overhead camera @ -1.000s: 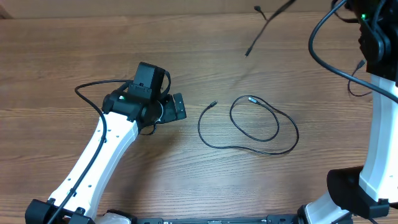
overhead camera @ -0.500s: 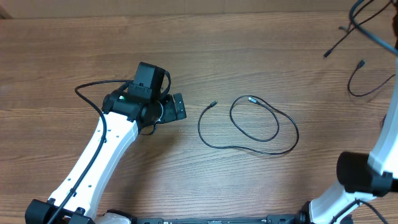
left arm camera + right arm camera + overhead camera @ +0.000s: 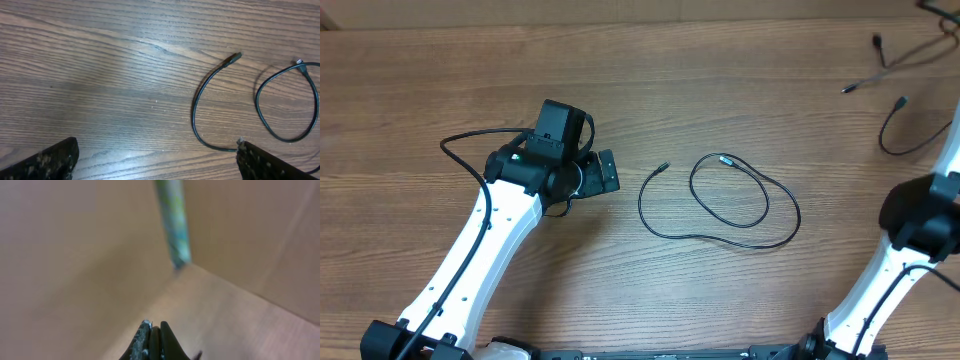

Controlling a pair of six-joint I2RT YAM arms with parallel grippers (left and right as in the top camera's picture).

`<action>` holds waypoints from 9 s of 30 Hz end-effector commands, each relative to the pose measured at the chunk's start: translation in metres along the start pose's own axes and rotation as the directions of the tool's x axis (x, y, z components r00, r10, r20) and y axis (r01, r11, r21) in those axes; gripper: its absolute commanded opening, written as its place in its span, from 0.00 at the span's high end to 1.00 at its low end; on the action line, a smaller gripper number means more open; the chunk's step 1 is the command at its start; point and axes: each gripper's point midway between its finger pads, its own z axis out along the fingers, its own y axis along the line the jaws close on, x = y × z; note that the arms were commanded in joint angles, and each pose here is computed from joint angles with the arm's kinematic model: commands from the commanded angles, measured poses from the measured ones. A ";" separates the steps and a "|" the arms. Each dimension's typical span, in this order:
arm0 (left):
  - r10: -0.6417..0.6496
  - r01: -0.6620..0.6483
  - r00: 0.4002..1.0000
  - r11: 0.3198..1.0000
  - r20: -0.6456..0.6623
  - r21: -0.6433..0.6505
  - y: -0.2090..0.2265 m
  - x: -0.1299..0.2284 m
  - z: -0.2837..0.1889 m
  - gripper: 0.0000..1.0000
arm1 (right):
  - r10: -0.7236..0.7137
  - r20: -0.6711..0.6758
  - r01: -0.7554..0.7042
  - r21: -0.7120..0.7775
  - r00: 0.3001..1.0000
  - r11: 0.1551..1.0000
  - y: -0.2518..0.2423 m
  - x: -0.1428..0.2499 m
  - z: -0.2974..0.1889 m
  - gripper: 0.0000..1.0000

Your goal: Untangle cables

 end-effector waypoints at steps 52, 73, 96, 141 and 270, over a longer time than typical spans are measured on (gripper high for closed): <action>0.028 -0.028 0.999 1.000 0.022 0.003 -0.003 -0.004 -0.005 0.00 | -0.471 -0.785 0.119 -0.465 0.402 0.877 0.097 0.263 -0.245 0.00; 0.028 -0.029 0.999 1.000 0.023 0.003 -0.003 -0.004 -0.005 0.00 | -0.361 -0.890 0.282 -0.284 0.277 0.916 0.095 0.432 -0.260 0.00; 0.028 -0.029 0.999 1.000 0.023 0.003 -0.003 -0.004 -0.005 0.00 | -0.326 -0.892 0.259 -0.250 0.313 0.933 0.079 0.496 -0.241 0.96; 0.028 -0.028 0.999 1.000 0.022 0.003 -0.003 -0.004 -0.005 0.00 | 0.157 -0.145 -0.146 0.085 0.977 0.986 -0.125 0.105 -0.370 0.96; 0.257 -0.234 0.937 0.965 0.237 -0.122 0.011 -0.037 -0.030 0.00 | -0.570 -0.660 0.117 -0.598 0.489 0.793 0.069 0.312 -0.227 0.00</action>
